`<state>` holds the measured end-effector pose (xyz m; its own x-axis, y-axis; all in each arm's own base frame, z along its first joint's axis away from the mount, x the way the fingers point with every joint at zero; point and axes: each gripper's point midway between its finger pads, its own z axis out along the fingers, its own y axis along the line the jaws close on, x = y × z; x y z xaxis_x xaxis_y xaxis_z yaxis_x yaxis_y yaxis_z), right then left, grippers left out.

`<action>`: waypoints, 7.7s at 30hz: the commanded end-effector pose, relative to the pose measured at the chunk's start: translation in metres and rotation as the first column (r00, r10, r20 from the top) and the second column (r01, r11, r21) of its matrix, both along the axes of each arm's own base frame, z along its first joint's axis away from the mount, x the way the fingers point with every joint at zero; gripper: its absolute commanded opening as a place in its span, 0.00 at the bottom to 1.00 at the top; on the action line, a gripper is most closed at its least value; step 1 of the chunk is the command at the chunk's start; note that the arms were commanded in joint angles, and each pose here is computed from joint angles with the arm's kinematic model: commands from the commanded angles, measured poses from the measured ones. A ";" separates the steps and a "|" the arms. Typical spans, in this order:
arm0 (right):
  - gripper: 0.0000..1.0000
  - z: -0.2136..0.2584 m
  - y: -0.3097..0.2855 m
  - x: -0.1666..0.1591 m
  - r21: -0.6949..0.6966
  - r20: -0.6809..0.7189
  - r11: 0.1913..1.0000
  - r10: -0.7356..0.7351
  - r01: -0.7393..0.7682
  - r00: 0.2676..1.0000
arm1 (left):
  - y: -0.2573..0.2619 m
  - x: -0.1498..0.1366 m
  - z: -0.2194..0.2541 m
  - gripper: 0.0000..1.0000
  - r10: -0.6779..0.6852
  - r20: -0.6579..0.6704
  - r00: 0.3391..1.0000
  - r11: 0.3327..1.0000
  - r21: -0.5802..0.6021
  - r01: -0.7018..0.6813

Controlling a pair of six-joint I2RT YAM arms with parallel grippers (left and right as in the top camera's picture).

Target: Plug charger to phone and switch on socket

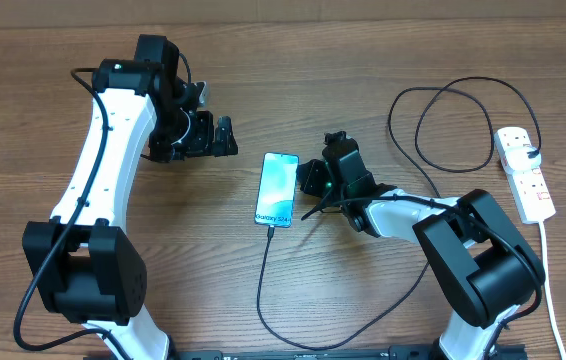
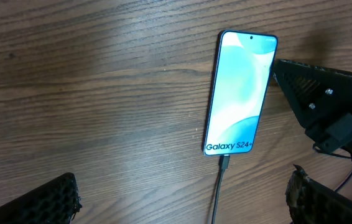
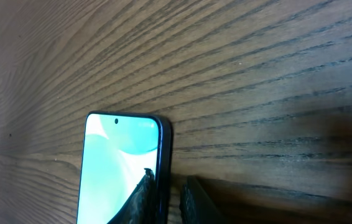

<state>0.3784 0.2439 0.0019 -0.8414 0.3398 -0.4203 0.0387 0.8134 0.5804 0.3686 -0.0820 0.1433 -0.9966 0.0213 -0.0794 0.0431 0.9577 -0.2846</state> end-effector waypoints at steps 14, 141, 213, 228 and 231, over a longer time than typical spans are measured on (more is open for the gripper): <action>0.04 -0.021 -0.003 -0.013 -0.034 -0.057 0.999 0.006 -0.008 0.998 | 0.001 0.000 0.004 1.00 0.007 0.011 1.000 1.000 0.003 -0.008; 1.00 0.060 -0.506 -0.057 -0.545 -0.118 0.536 -0.810 0.645 0.574 | 0.001 0.000 0.004 1.00 0.008 0.011 1.000 1.000 0.004 -0.008; 1.00 -0.006 -0.477 -0.058 -0.466 -0.323 0.665 -0.742 0.583 0.587 | 0.001 0.000 0.004 1.00 0.007 0.011 1.000 1.000 0.003 -0.008; 1.00 -0.008 -0.471 -0.066 -0.469 -0.361 0.677 -0.733 0.566 0.577 | 0.001 0.000 0.004 1.00 0.007 0.011 1.000 1.000 0.003 -0.008; 1.00 -0.009 -0.471 -0.067 -0.470 -0.364 0.679 -0.731 0.563 0.577 | 0.001 0.000 0.004 1.00 0.007 0.011 1.000 1.000 0.003 -0.008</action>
